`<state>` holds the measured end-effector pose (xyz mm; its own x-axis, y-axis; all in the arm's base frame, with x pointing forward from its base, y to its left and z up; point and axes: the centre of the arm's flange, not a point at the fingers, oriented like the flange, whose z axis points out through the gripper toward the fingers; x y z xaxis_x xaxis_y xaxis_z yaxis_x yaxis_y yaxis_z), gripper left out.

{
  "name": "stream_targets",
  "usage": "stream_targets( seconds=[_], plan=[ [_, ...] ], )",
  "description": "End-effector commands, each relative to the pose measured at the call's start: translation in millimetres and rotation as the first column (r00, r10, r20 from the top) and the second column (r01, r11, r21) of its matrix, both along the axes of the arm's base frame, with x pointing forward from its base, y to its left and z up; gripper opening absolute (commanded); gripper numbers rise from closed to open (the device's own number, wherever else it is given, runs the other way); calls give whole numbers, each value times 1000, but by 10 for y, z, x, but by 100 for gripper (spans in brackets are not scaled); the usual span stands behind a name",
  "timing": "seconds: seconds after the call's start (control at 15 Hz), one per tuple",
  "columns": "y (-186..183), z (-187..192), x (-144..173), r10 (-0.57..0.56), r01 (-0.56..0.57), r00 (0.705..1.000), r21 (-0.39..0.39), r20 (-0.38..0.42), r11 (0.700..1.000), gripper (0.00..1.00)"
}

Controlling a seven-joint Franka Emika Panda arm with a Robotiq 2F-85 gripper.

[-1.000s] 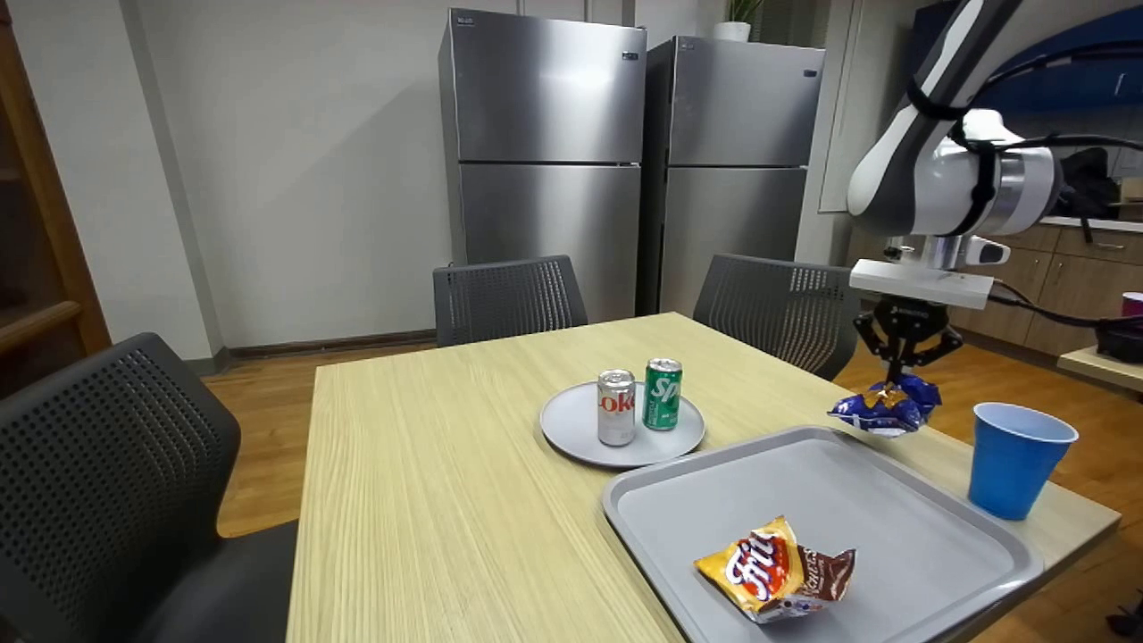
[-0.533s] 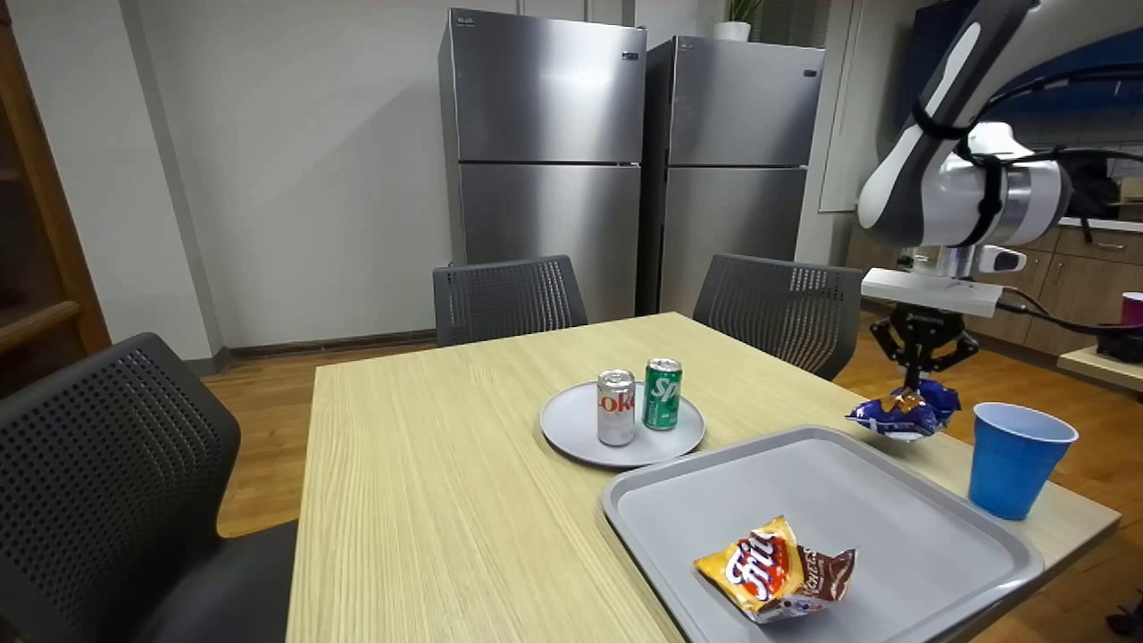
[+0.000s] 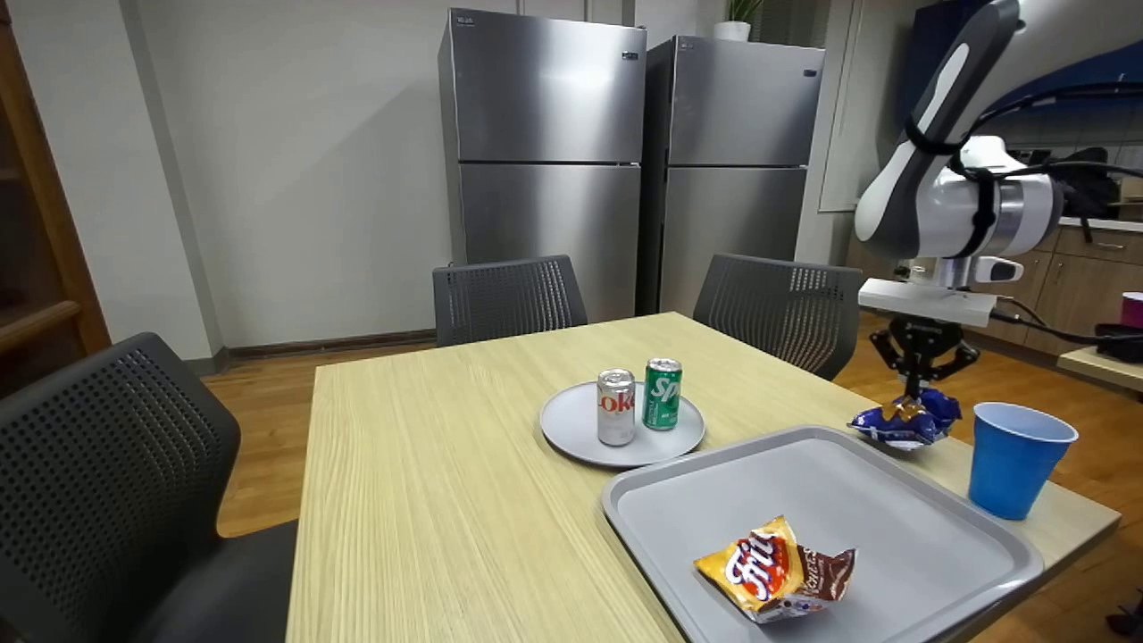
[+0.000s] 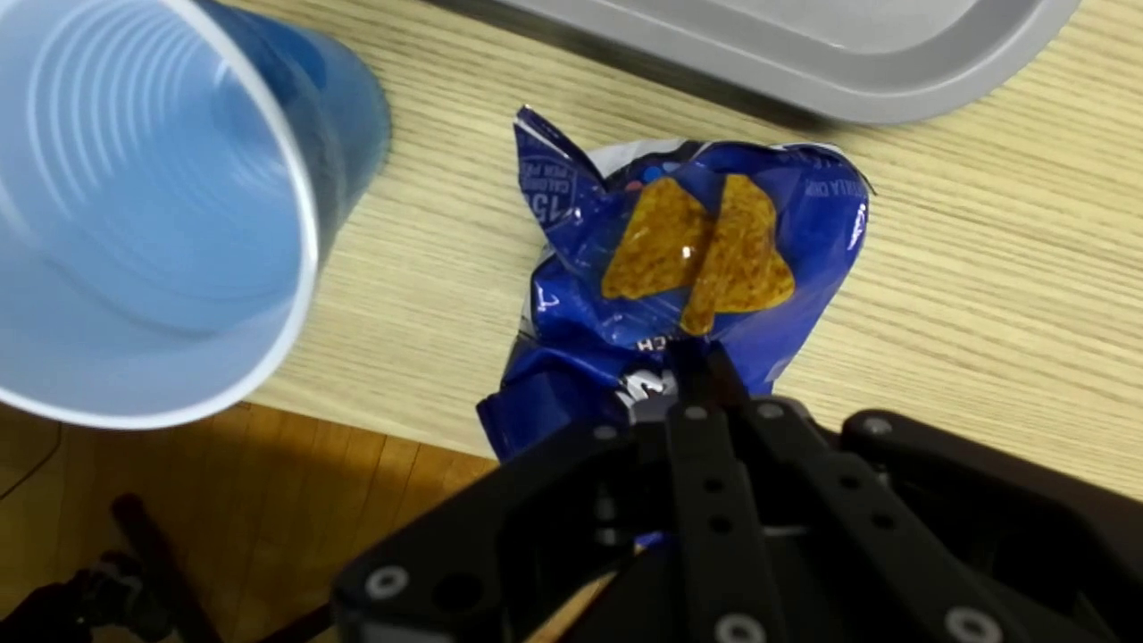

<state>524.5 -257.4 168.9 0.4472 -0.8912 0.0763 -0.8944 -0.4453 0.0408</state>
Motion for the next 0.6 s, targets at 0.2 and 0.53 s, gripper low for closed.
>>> stream_targets(
  seconds=[0.2, 0.53],
  plan=[
    [4, 101, 61, -6, 6, 1000, 1, -3, 1000, 48],
    [77, 310, 32, 30, -30, 999, -1, 21, 1000, 85]
  ],
)
